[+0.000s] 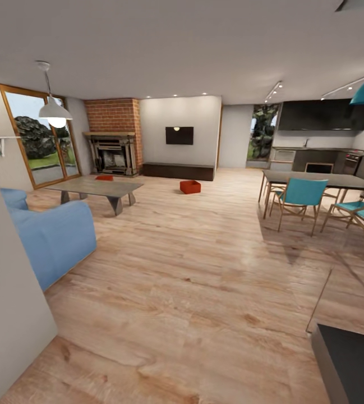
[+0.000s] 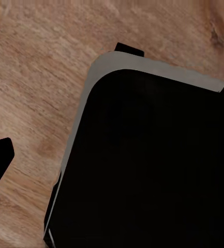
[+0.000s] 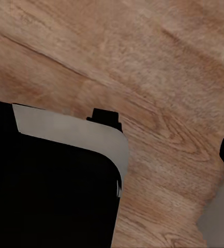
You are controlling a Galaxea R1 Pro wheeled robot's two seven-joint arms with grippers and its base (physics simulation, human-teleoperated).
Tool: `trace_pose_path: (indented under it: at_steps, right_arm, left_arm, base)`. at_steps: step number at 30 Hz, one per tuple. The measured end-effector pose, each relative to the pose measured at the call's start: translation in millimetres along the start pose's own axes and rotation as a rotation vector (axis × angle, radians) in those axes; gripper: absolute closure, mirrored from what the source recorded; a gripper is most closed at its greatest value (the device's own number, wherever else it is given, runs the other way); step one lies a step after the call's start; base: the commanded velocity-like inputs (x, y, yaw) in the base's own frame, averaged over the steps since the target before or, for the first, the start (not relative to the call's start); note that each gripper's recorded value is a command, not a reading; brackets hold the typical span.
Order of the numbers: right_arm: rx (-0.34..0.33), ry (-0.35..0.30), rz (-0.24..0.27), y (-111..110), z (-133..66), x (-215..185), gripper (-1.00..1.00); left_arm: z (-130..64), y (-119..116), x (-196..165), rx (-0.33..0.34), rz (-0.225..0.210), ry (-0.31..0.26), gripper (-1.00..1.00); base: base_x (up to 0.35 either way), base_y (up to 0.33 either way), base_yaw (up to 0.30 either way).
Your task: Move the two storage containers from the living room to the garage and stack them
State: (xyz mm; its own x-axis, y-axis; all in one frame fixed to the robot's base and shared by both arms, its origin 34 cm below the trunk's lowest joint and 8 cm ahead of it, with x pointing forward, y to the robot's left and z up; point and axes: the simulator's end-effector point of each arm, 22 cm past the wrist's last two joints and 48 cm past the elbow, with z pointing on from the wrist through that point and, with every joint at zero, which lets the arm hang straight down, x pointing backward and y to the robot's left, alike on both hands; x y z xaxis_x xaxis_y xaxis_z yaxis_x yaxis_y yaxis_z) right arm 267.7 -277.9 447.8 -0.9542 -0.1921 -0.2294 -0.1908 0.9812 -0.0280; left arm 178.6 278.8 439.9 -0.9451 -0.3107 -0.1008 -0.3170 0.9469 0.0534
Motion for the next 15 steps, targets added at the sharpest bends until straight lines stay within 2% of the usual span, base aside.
trace_pose_path:
  at_steps: [4,5,11,15]
  right_arm:
    - [-0.008,-0.003,0.006,5,0.2,-1,-1.0]
    - [-0.025,-0.003,0.005,10,0.2,-1,-1.0]
    - [-0.074,-0.002,0.007,20,-0.3,-1,-1.0]
    - [-0.077,-0.002,0.007,20,-0.4,-1,-1.0]
  left_arm:
    - [-0.3,2,14,-0.003,0.004,0.042,-1.0]
    - [-0.8,1,23,-0.003,0.007,0.068,-1.0]
    - [-1.0,-1,25,-0.001,0.008,0.073,-1.0]
    - [-0.9,-1,23,-0.001,0.008,0.065,-1.0]
  base:
    - [0.324,0.0,0.0]
    - [0.323,0.0,0.0]
    - [0.324,0.0,0.0]
    - [0.324,0.0,0.0]
